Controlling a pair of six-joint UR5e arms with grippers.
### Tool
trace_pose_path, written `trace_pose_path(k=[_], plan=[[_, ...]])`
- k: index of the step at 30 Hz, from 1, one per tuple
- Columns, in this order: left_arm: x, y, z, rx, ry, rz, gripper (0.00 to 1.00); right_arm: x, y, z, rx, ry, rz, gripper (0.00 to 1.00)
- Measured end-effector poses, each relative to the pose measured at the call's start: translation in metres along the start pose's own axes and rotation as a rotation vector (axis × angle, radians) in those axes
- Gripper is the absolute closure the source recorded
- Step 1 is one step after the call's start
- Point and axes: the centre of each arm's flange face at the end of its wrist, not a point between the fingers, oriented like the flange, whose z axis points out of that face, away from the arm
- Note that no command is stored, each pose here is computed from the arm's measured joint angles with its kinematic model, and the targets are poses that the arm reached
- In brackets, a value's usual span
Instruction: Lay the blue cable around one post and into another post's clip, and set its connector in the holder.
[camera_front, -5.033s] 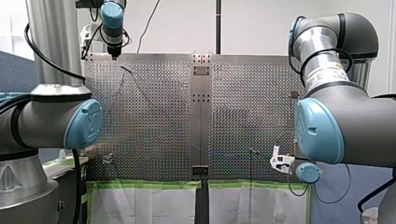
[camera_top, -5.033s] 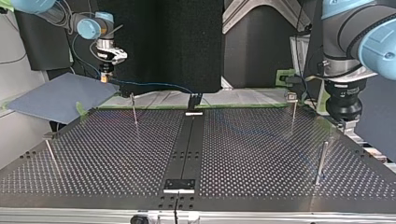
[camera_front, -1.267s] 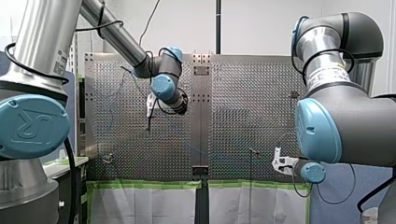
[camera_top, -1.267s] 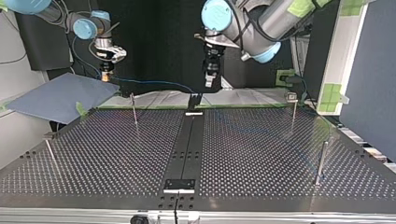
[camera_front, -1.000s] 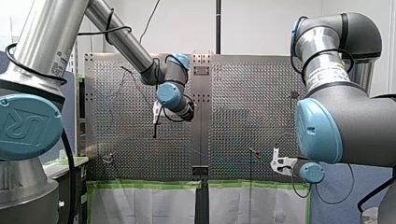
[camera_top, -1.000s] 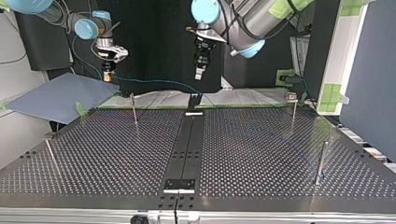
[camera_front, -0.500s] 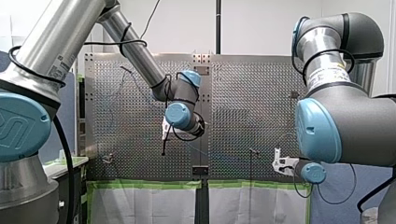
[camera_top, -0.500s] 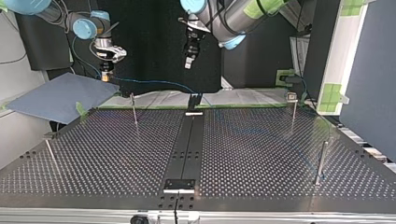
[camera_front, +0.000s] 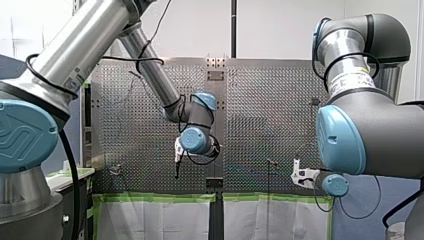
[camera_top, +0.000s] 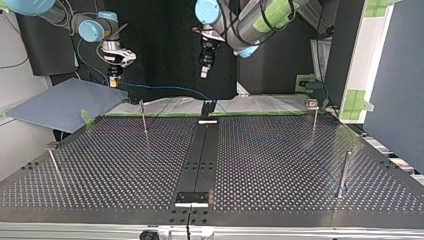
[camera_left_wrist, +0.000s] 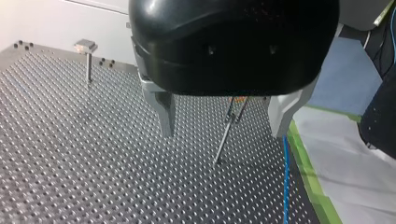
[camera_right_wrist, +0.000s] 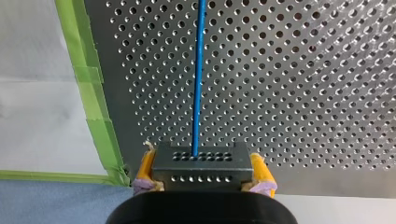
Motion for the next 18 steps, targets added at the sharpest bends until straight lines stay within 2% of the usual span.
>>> trace_pose_path(k=[6, 13, 18], plan=[[0.019, 0.004, 0.013, 0.011, -0.004, -0.008, 0.01, 0.000, -0.002, 0.000, 0.004, -0.002, 0.000, 1.00], [0.018, 0.006, 0.026, 0.021, -0.046, -0.035, 0.01, -0.001, -0.003, -0.001, 0.005, -0.005, 0.001, 1.00], [0.021, -0.002, 0.040, 0.048, -0.076, -0.051, 0.01, -0.001, -0.003, -0.001, 0.005, -0.008, 0.002, 1.00]])
